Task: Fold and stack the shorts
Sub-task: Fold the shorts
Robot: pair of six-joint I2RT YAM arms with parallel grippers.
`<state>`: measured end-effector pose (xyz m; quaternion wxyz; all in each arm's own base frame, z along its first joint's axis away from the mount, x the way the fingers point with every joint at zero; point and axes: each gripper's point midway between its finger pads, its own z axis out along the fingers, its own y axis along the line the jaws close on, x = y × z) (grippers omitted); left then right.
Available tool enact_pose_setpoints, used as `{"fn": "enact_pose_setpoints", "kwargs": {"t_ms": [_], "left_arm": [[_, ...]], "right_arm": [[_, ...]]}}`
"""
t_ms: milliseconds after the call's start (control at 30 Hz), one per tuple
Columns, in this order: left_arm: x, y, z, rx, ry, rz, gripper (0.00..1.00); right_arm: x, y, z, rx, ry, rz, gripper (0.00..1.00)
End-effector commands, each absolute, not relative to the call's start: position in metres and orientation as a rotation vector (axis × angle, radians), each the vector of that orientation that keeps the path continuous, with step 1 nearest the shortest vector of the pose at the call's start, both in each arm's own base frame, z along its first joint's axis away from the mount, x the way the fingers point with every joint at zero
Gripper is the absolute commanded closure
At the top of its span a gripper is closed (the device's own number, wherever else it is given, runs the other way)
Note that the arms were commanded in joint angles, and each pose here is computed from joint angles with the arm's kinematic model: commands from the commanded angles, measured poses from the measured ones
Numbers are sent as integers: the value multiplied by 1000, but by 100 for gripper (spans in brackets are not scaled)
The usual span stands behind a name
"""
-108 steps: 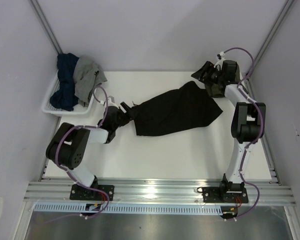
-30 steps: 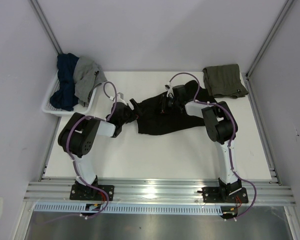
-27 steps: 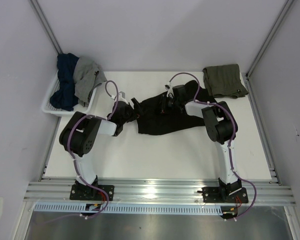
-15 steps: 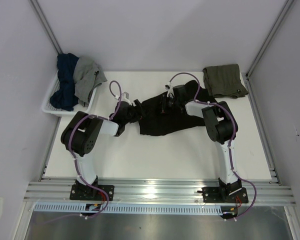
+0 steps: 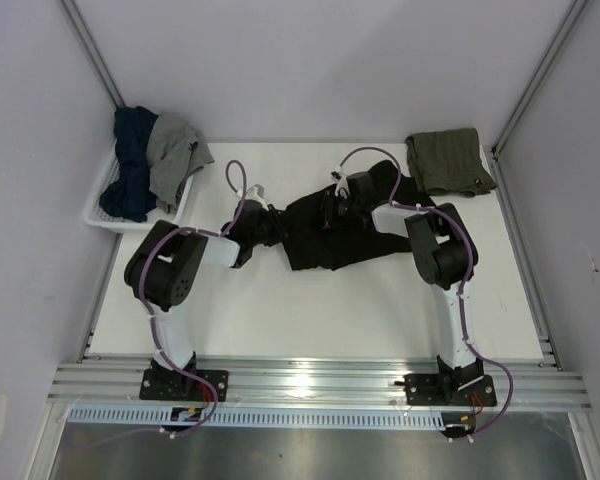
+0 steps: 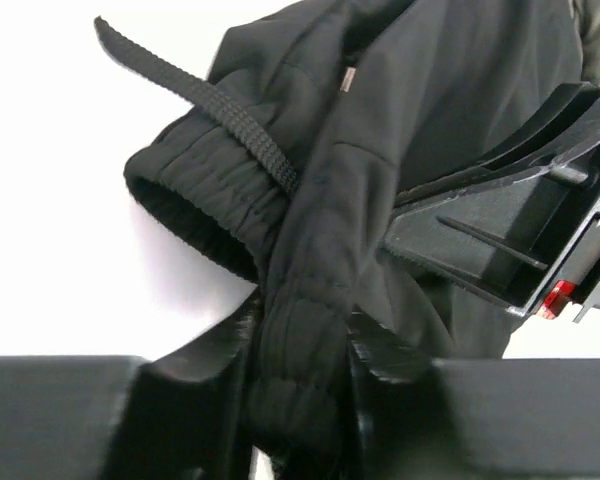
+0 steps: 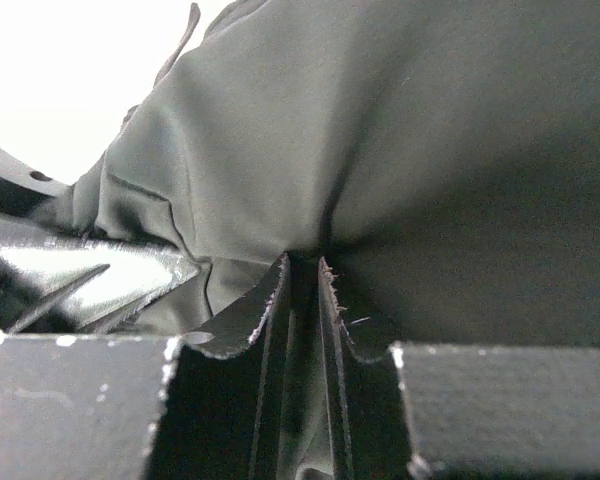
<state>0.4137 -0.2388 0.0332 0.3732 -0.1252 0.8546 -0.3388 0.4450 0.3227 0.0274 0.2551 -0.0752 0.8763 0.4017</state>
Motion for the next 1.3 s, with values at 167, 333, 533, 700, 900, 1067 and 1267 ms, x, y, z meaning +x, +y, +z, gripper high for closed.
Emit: {"fn": "enact_pose_setpoints", "kwargs": {"t_ms": [167, 333, 533, 700, 900, 1067, 1267], "left_arm": [[428, -247, 59, -266, 2212, -863, 95], [428, -224, 71, -242, 2291, -778, 100], [412, -176, 72, -228, 2428, -580, 100], [415, -130, 81, -208, 2486, -343, 100], [409, -101, 81, -229, 2513, -263, 100], [409, -105, 50, -214, 2576, -296, 100], [410, -105, 32, -208, 2603, -296, 97]], "right_arm": [[418, 327, 20, -243, 2424, 1059, 80], [397, 346, 20, -263, 2426, 1061, 80], [363, 391, 34, -317, 2381, 1072, 80], [342, 423, 50, -337, 2337, 1084, 71], [363, 397, 99, -273, 2229, 1056, 50], [366, 348, 100, -192, 2265, 921, 47], [366, 265, 120, -38, 2250, 804, 34]]}}
